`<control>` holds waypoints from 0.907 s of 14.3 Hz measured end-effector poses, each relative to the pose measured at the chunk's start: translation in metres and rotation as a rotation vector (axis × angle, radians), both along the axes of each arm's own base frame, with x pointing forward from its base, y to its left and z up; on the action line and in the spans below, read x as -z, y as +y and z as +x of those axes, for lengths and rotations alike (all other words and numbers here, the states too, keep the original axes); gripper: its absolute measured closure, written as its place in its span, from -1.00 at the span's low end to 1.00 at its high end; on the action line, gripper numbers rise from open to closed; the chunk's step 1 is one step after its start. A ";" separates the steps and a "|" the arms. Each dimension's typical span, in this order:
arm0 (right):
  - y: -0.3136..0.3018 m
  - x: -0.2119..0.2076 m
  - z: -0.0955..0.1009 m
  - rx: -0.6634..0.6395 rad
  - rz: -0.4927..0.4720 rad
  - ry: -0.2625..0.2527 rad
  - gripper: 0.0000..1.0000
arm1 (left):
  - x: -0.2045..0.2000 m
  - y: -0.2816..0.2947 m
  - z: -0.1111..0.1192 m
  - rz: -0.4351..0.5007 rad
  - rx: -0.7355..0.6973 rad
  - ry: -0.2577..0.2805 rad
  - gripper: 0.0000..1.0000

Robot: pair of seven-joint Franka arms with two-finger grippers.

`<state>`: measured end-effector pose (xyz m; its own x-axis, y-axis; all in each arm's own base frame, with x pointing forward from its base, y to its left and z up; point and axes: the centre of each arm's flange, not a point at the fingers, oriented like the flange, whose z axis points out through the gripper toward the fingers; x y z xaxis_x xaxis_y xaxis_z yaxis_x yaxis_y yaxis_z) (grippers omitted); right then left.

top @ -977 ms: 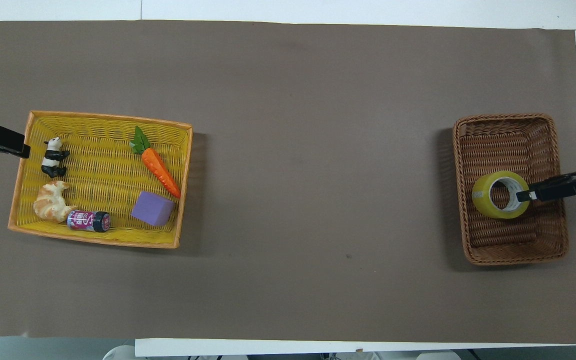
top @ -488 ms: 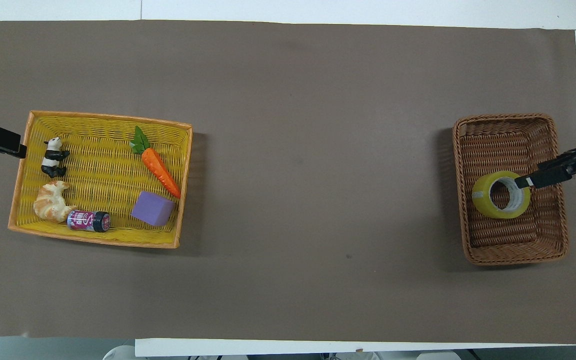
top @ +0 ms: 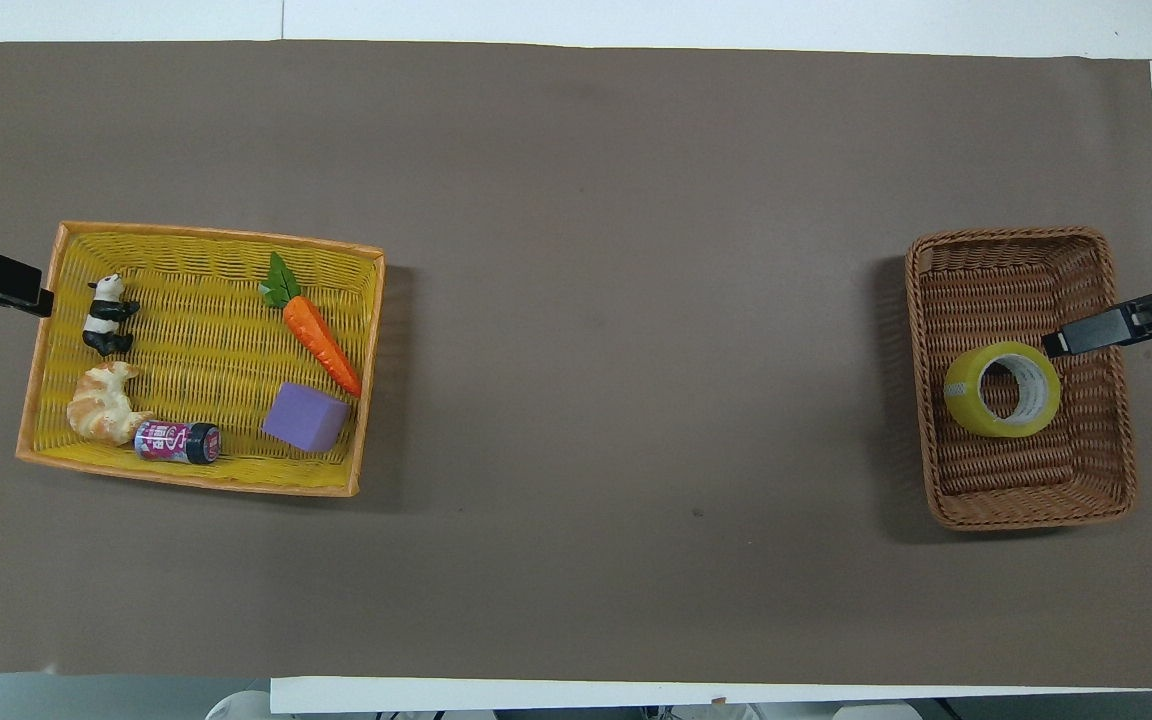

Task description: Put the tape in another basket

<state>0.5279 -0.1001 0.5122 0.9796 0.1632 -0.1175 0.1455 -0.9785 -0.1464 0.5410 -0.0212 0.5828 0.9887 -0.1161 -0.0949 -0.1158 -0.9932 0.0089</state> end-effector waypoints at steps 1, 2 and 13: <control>0.007 -0.011 0.000 0.058 -0.026 0.024 -1.00 | 0.000 0.000 0.000 0.000 0.000 0.000 -0.99; 0.014 -0.021 -0.001 0.116 -0.052 0.048 -1.00 | 0.000 0.000 0.000 0.000 0.000 0.000 -0.99; -0.020 -0.081 -0.006 0.261 -0.133 0.033 -1.00 | 0.000 0.000 0.000 0.000 0.000 0.000 -0.99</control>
<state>0.5224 -0.1201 0.5931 0.9818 -0.1126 -0.1532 -0.1162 -0.9931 -0.0145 0.5410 -0.0212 0.5828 0.9887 -0.1161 -0.0949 -0.1158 -0.9932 0.0089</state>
